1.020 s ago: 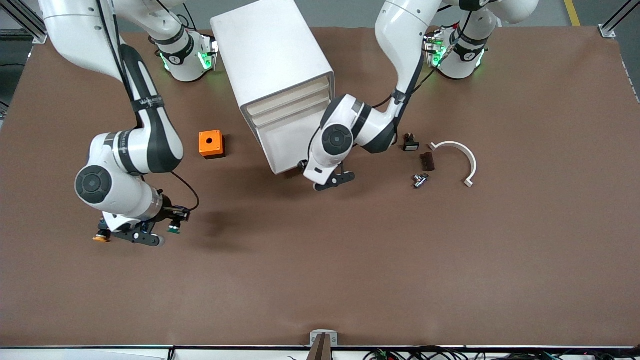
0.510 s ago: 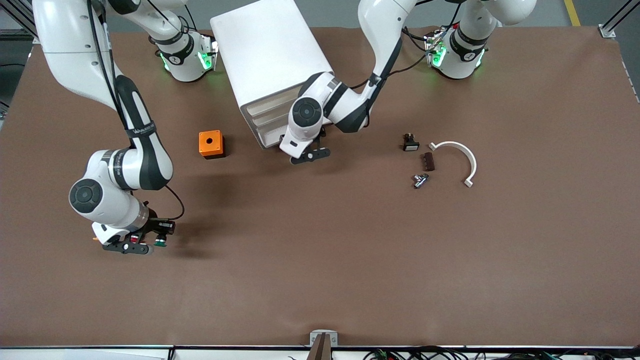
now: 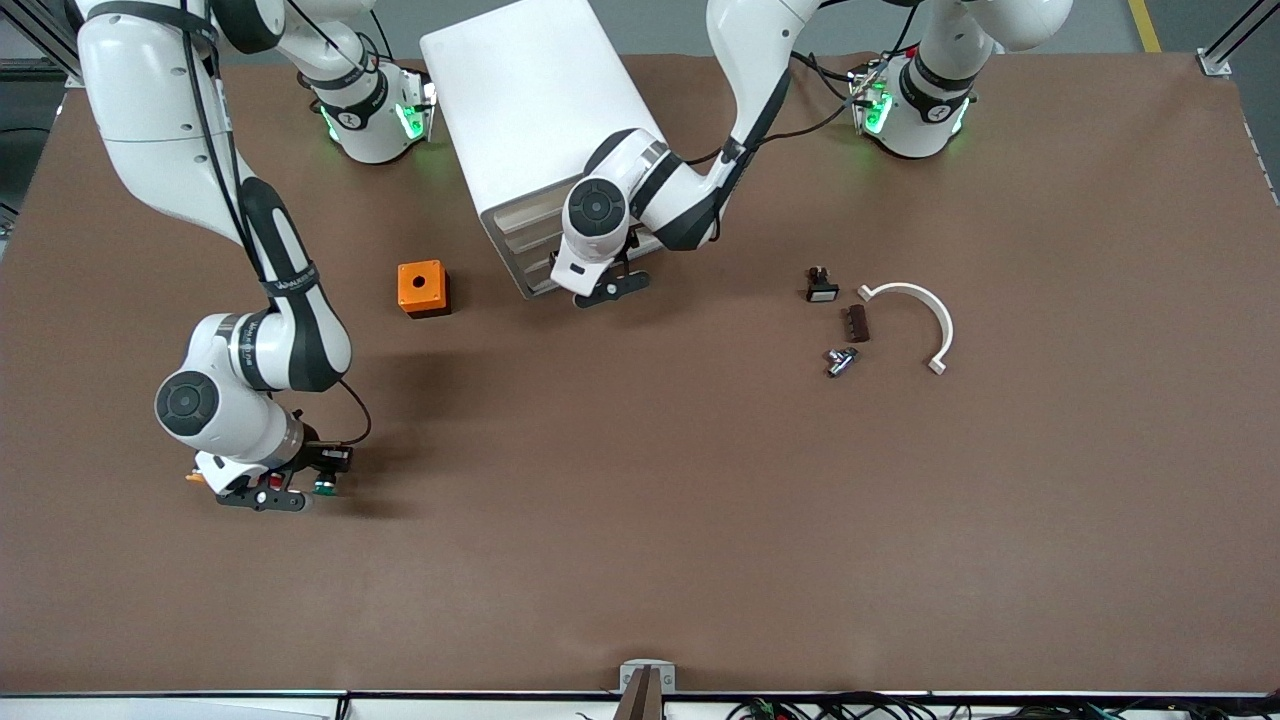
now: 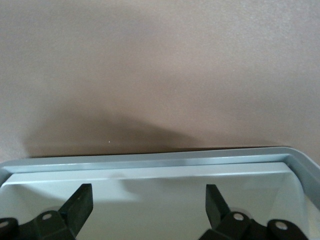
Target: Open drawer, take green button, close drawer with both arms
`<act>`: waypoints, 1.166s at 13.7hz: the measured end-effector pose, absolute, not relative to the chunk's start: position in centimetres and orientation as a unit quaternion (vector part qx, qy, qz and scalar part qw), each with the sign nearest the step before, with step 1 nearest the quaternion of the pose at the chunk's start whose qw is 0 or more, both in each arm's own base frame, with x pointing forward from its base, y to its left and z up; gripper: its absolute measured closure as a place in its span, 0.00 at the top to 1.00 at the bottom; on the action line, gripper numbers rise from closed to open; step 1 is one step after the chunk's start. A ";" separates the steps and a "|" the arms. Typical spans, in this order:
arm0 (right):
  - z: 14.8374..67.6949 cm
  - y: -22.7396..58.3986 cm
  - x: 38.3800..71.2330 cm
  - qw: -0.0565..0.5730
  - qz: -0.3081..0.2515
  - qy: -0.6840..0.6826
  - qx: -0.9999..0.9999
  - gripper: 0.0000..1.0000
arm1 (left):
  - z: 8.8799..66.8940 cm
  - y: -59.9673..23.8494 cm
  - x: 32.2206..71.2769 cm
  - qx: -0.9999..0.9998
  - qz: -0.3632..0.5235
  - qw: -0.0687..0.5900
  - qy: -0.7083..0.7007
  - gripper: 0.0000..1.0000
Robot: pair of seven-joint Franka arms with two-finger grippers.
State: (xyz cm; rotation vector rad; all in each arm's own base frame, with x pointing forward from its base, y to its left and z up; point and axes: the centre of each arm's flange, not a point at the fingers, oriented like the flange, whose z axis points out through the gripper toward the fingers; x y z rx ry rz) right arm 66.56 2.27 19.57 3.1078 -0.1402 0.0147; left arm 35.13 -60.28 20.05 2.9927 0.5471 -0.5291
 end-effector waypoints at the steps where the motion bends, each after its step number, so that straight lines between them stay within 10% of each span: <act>1: 19.4 2.3 66.5 0.015 0.004 -0.045 0.999 0.41 | 20.2 -60.1 35.4 0.968 -0.171 0.027 0.184 1.00; 11: 18.1 2.9 66.4 0.014 0.001 -0.041 0.999 0.41 | 35.8 -37.9 58.5 0.962 -0.047 0.036 0.267 1.00; 16: 18.2 2.8 66.5 0.014 0.003 -0.042 0.999 0.87 | 47.2 -24.4 62.7 0.944 -0.014 0.063 0.324 1.00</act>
